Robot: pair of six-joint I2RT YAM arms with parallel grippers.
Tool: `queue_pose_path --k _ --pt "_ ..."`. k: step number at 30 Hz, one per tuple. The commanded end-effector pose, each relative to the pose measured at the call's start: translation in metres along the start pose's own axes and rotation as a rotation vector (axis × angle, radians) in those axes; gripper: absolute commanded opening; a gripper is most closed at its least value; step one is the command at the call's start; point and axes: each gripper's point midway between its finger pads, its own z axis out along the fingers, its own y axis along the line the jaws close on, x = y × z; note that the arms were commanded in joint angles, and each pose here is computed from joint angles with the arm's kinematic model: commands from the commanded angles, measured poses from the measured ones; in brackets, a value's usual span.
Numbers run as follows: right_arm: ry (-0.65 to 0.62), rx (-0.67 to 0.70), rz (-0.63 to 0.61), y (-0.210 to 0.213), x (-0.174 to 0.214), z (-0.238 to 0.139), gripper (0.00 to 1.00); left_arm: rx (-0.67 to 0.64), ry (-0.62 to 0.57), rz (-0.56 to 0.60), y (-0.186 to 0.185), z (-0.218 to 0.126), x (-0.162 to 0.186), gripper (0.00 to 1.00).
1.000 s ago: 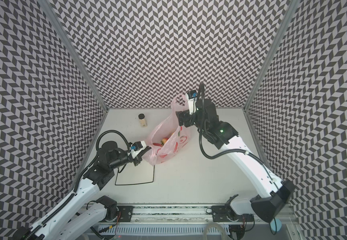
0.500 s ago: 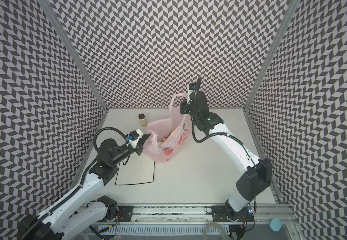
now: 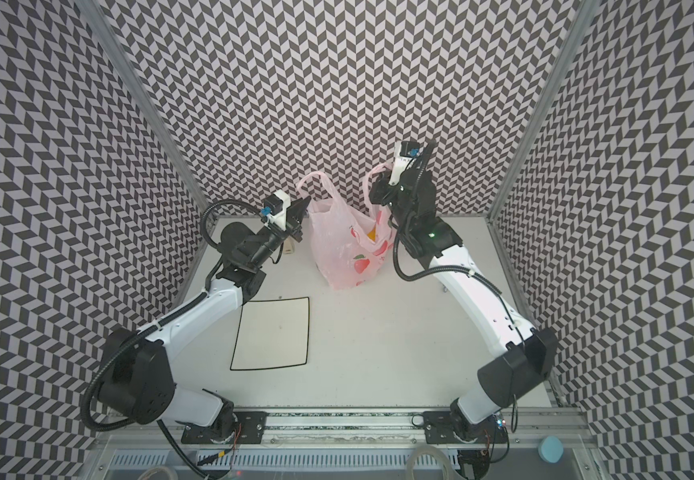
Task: Take the fake fruits out of the plastic bag
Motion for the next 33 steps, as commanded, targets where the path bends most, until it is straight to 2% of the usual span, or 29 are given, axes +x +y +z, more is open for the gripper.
queue_pose_path --k 1,4,9,11,12,14,15,16,18,20,23,28,33 --pt "-0.075 -0.009 0.065 -0.003 -0.020 -0.026 0.00 0.046 -0.083 -0.032 -0.003 0.009 -0.016 0.00" --pt "-0.022 -0.042 0.092 -0.007 0.005 -0.046 0.00 0.108 -0.067 -0.079 -0.016 0.005 -0.004 0.00" --pt "0.050 -0.027 0.151 -0.025 0.041 -0.082 0.00 0.183 -0.024 -0.145 -0.046 -0.028 0.014 0.00" --pt "0.079 -0.016 0.162 -0.032 0.056 -0.091 0.00 0.202 0.005 -0.164 -0.057 -0.039 0.021 0.07" --pt "0.099 -0.011 0.168 -0.035 0.065 -0.095 0.00 0.202 0.028 -0.180 -0.060 -0.045 0.027 0.17" --pt "0.148 -0.007 0.183 -0.040 0.086 -0.099 0.00 0.178 0.064 -0.232 -0.062 -0.055 0.038 0.47" --pt "0.179 -0.010 0.193 -0.042 0.098 -0.101 0.00 0.162 0.081 -0.262 -0.062 -0.061 0.042 0.58" --pt "0.206 -0.018 0.200 -0.042 0.107 -0.102 0.00 0.150 0.094 -0.285 -0.063 -0.067 0.044 0.65" --pt "0.258 -0.030 0.217 -0.041 0.123 -0.107 0.00 0.116 0.132 -0.330 -0.063 -0.080 0.045 0.86" --pt "0.287 -0.038 0.230 -0.041 0.132 -0.112 0.00 0.070 0.159 -0.342 -0.060 -0.093 0.039 0.98" --pt "0.306 -0.036 0.234 -0.045 0.140 -0.121 0.00 -0.004 0.207 -0.392 -0.056 -0.116 0.026 1.00" --pt "0.342 -0.052 0.235 -0.046 0.149 -0.136 0.00 -0.094 0.287 -0.609 -0.059 -0.142 -0.009 1.00" --pt "0.396 -0.045 0.239 -0.053 0.167 -0.155 0.00 -0.047 0.375 -0.866 -0.108 -0.137 -0.031 0.94"
